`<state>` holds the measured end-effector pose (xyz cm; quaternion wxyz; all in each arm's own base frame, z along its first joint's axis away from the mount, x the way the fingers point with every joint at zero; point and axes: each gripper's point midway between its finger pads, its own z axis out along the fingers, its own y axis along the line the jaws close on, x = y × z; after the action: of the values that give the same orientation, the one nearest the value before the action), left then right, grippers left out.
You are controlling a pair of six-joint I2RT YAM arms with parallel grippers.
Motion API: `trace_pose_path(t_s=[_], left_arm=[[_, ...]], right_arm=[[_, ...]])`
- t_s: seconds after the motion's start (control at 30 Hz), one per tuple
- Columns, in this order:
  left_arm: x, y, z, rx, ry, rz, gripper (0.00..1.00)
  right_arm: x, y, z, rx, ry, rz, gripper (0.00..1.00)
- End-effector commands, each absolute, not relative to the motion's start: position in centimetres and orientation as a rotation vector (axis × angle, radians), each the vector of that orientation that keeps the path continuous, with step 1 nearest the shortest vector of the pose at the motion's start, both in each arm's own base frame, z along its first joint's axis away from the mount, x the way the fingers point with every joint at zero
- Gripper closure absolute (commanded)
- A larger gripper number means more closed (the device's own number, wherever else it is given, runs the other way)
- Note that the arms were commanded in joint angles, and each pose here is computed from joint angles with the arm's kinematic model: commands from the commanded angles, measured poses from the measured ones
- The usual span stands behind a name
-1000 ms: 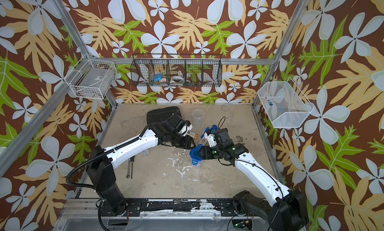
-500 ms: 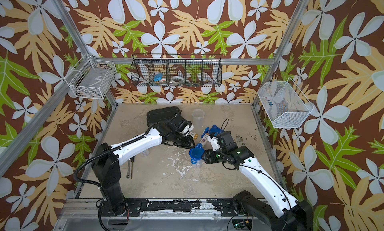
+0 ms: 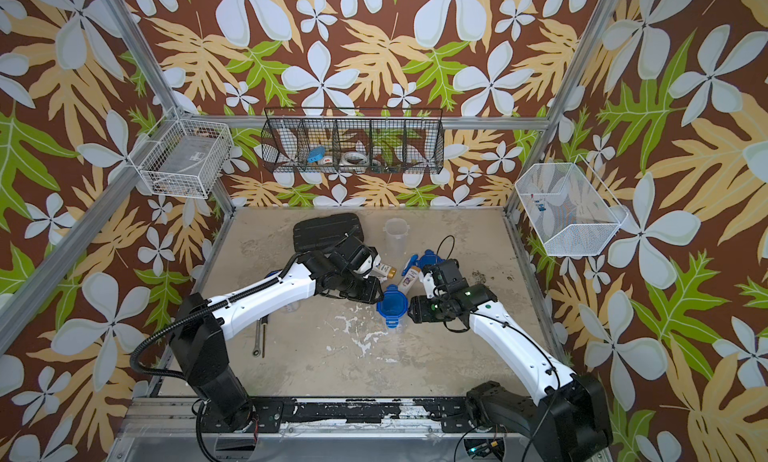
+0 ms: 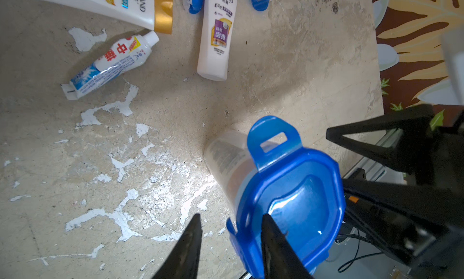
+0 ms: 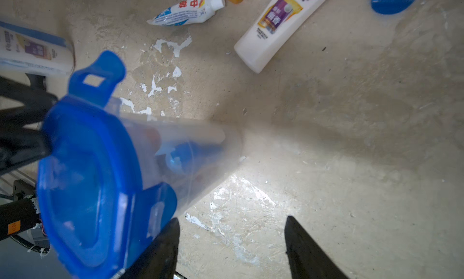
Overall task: Pack away toiletry kits
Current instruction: Close the fastener on the container.
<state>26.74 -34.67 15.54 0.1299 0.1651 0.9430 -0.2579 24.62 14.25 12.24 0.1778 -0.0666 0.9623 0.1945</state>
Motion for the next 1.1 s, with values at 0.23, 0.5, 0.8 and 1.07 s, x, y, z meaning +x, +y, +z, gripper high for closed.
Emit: trace_pose_path(t_s=[0.23,0.5,0.8,1.07], left_arm=[[24.6,-34.2,15.7,0.465,2.778,-0.736,0.56],[26.3,-32.6,17.6,0.482,2.743,-0.569,0.41],[29.4,-37.0,19.6,0.668,2.590,-0.651,0.43],[30.1,-38.5,17.5,0.743,2.615,-0.653,0.46]], right_arm=[[27.7,14.6,12.8,-0.174,2.649,0.617,0.34],[29.0,11.9,14.0,-0.160,2.645,0.441,0.24],[24.7,12.1,16.0,-0.097,2.635,0.573,0.22],[22.7,13.6,13.9,-0.086,2.658,0.740,0.28]])
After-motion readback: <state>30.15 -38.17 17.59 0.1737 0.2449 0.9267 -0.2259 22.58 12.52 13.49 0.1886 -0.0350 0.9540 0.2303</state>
